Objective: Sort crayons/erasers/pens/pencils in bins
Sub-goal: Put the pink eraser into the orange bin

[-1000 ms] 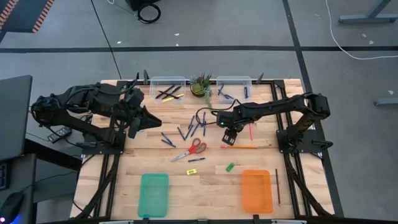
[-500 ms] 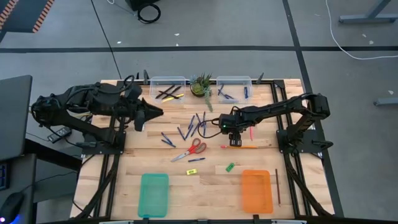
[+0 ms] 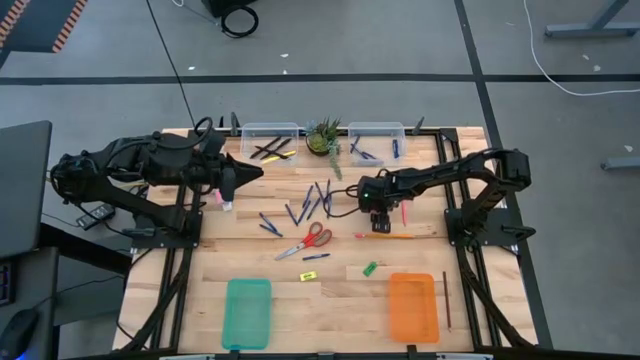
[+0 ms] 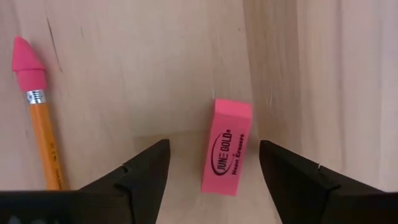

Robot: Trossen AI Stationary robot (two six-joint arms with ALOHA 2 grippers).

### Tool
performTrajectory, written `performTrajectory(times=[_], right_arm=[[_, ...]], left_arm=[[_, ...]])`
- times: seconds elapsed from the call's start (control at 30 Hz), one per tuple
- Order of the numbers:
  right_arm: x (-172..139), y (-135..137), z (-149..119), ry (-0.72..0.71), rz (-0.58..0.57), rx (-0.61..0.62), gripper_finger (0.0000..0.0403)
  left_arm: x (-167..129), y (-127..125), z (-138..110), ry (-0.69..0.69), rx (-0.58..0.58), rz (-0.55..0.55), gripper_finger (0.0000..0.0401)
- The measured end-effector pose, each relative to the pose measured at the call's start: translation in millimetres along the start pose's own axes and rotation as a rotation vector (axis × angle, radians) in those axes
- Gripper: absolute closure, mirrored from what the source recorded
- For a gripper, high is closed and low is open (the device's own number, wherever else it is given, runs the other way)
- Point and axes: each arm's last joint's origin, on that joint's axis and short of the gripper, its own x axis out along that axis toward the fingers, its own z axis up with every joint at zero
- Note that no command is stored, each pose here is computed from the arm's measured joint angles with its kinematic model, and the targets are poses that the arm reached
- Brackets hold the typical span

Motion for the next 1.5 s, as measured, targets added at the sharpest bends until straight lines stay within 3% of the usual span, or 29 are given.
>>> performTrajectory(times=[0.13,0.47,0.57,0.87,1.07,1.3,1.5], right_arm=[[1,-4,0,-0.006,0.019,0.015,0.0174],[1,-5,0,-0.004,-0.006,0.059,0.0321],[2,-5,-1,0.0,-0.008,0.045,0.0347],[-8,-6,4,0.06,-0.02,0.092,0.035],[-41,-6,27,0.1,0.014,0.159,0.0348],[-84,5,46,0.172,0.185,0.376,0.0348],[-104,44,49,0.285,0.298,0.554,0.0348]], left_arm=[[0,0,0,0.0,-0.017,0.001,0.0324],[0,0,0,0.0,-0.023,0.001,0.0329],[0,0,0,0.0,-0.027,0.001,0.033],[0,0,0,0.0,-0.028,0.001,0.033],[0,0,0,-0.001,-0.012,0.0,0.0326],[0,0,0,-0.001,0.048,-0.001,0.033],[0,0,0,-0.001,0.067,-0.001,0.0324]])
